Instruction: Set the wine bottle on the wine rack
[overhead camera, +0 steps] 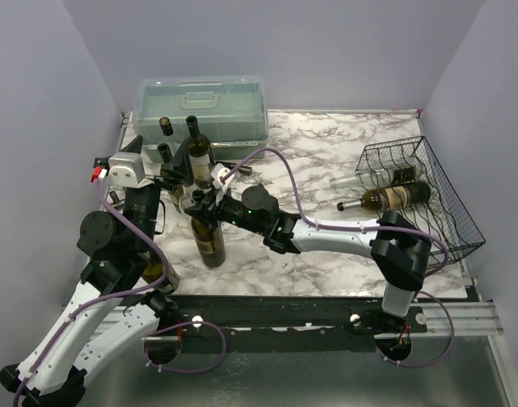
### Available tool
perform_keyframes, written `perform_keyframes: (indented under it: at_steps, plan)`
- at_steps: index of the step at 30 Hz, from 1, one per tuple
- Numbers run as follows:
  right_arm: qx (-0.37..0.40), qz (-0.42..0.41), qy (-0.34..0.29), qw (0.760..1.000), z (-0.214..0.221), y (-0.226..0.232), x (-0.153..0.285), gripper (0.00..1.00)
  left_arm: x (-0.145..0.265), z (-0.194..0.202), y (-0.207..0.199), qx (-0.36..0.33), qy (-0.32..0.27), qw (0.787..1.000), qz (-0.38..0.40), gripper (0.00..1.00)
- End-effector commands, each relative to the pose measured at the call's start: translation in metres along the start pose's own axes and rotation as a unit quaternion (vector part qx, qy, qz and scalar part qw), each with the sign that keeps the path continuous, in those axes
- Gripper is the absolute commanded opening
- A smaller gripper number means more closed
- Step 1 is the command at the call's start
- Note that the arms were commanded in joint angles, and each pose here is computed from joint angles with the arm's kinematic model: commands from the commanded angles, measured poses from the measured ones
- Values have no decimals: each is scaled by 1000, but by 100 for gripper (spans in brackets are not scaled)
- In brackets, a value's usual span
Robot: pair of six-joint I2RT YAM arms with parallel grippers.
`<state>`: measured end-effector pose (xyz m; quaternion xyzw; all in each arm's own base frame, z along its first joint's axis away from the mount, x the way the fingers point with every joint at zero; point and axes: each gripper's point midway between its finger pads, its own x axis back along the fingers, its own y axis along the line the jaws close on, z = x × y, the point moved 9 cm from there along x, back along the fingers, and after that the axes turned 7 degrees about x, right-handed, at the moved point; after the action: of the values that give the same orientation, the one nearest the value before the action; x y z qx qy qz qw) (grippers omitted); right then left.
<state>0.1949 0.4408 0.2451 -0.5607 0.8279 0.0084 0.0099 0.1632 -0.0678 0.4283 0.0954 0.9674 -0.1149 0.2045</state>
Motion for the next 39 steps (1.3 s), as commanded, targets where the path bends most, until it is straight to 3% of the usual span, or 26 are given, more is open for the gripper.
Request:
perform_keyframes:
  at_steps: [1, 9, 13, 15, 19, 25, 30, 39]
  plan:
    - [53, 65, -20, 996, -25, -12, 15, 4, -2, 4, 1, -4, 0, 1000, -10, 98]
    - [174, 136, 45, 974, -28, -33, 52, 1, -3, 7, -1, -6, 4, 1000, -8, 98]
    - [257, 90, 114, 955, -33, -34, 76, 1, -4, 9, -3, -5, 7, 1000, -3, 98]
    - [299, 61, 183, 935, -26, -36, 89, 1, -4, 9, -3, -4, 7, 1000, -2, 98]
    - [324, 77, 295, 895, -17, -45, 111, 1, -2, 9, -3, -5, 5, 1000, -2, 98]
    - [351, 38, 414, 839, -5, -48, 147, 1, -2, 11, -7, -8, 5, 1000, 4, 98]
    - [408, -37, 508, 758, 14, -52, 180, 1, 0, 9, -7, -5, 2, 1000, 6, 98]
    - [382, -104, 585, 708, 54, -57, 202, 1, 0, 8, -8, 5, 1, 1000, 10, 98]
